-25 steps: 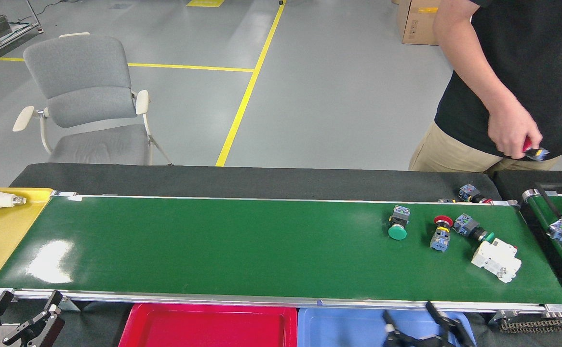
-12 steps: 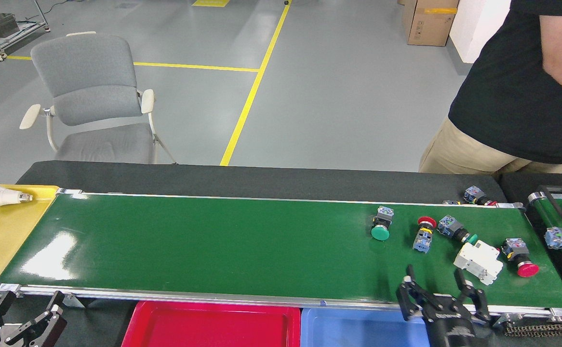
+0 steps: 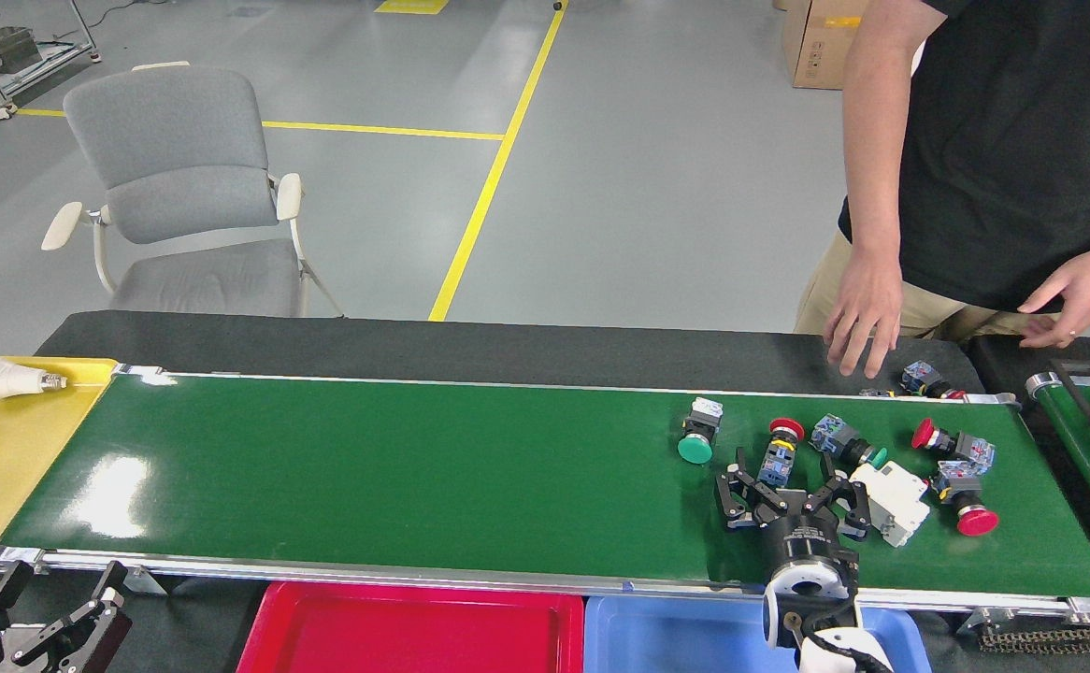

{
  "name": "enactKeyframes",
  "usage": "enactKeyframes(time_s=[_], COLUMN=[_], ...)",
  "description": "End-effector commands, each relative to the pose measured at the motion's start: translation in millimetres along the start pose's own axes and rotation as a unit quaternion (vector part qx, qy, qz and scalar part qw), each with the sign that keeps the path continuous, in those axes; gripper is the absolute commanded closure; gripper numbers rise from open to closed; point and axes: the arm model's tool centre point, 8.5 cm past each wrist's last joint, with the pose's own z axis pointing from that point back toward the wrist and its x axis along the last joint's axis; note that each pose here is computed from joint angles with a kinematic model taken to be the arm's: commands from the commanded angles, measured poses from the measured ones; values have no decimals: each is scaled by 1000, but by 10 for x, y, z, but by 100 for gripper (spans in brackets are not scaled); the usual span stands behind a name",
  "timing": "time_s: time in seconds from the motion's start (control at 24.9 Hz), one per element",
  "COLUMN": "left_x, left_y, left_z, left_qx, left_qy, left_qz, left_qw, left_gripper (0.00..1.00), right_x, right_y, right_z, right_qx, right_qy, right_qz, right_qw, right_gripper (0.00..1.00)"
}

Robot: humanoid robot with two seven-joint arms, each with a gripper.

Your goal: Pick switch part from conveyor to tray

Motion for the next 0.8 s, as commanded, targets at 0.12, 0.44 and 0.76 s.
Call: enactKeyframes(time_s=[0.12, 0.44, 0.76], left_x=[-50, -39, 76], left_y=[83, 126, 432], left_z=[-28, -61, -261], left_qx=[8, 16, 55], left_qy=[0, -2, -22], left_qz=[-10, -8, -24], left_qw=[1000, 1000, 998], left_gripper=[0, 0, 0], right_x=[104, 868, 1998], right_y=[-37, -224, -147], right_z=[-22, 510, 1660], right_qx=[-4, -57, -75], right_qy=[-26, -239, -523], right_qz=[19, 32, 61], right_qw=[999, 969, 847], right_gripper=[80, 89, 0])
